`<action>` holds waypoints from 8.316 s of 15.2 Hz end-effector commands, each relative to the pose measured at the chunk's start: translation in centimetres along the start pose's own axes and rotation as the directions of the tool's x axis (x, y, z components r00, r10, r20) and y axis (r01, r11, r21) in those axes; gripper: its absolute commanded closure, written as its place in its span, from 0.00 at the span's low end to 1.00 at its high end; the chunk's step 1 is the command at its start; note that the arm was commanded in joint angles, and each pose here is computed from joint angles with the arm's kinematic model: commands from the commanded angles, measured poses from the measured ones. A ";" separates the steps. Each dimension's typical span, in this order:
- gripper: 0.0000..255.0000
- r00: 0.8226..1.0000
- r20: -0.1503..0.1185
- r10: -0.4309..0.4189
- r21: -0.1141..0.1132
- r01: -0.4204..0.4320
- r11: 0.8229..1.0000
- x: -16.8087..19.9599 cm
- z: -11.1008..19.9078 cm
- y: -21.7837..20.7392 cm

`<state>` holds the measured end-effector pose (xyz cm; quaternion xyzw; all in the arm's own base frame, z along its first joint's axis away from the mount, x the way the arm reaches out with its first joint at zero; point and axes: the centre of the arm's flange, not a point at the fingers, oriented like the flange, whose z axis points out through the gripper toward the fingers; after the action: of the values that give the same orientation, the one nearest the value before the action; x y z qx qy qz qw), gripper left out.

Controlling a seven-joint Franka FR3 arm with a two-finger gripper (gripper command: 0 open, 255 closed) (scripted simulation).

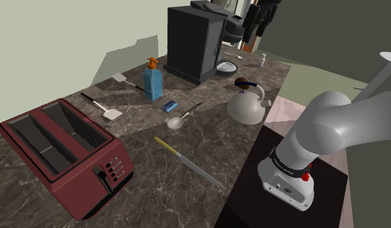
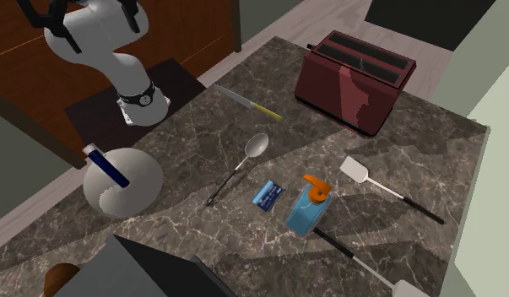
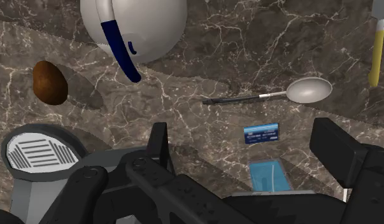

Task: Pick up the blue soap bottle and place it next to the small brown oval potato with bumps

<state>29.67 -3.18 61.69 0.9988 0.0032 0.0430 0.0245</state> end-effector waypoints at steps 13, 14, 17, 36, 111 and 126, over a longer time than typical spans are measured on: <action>0.00 1.000 0.007 0.018 0.002 -0.018 1.000 13.1 6.9 -5.9; 0.00 1.000 0.008 0.019 0.002 -0.019 1.000 14.2 7.4 -6.4; 0.00 1.000 0.009 0.023 0.003 -0.023 1.000 17.5 9.2 -7.8; 0.00 0.999 0.020 0.048 0.006 -0.049 0.999 36.3 19.7 -15.8; 1.00 0.999 0.020 0.048 0.006 -0.049 0.999 20.6 1.4 10.4; 1.00 0.999 0.020 0.048 0.006 -0.049 0.999 10.0 -3.5 26.5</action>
<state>40.07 -28.24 67.22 0.9990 -0.0220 0.0338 0.0204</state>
